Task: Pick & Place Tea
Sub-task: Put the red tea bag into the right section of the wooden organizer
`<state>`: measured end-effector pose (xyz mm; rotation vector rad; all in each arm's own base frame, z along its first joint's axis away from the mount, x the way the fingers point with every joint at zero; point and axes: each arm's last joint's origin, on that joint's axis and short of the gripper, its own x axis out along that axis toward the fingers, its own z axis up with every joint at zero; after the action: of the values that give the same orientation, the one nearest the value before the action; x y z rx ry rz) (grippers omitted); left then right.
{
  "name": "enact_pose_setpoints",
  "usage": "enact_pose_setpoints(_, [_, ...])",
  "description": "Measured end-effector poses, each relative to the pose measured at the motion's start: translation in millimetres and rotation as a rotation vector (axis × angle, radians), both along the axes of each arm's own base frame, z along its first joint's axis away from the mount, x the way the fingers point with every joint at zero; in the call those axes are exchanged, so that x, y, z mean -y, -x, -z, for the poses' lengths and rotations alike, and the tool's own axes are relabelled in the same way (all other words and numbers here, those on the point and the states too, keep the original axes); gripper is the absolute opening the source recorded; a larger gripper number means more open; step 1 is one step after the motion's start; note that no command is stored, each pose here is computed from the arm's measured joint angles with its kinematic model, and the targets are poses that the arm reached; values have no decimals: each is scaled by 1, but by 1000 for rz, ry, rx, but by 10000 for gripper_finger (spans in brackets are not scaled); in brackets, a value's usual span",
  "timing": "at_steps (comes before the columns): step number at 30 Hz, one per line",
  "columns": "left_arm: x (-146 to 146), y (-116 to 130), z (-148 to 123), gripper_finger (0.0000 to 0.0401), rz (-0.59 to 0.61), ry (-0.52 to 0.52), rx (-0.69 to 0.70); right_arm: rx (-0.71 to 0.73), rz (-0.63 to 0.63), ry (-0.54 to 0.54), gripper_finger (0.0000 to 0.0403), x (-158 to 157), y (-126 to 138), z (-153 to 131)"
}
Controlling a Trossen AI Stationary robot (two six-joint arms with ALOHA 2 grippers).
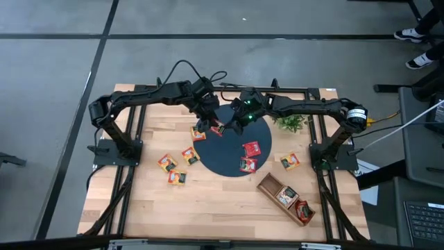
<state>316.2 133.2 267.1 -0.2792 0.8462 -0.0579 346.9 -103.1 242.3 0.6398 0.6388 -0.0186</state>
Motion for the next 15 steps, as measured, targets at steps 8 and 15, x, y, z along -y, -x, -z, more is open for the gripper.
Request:
enact_pose_setpoints(8, [2,4,2,45,-7,38,-46,-2,11,8,4,0,0,0])
enact_pose_setpoints(15, [3,5,3,13,-2,42,-65,-3,16,6,27,1,0,0])
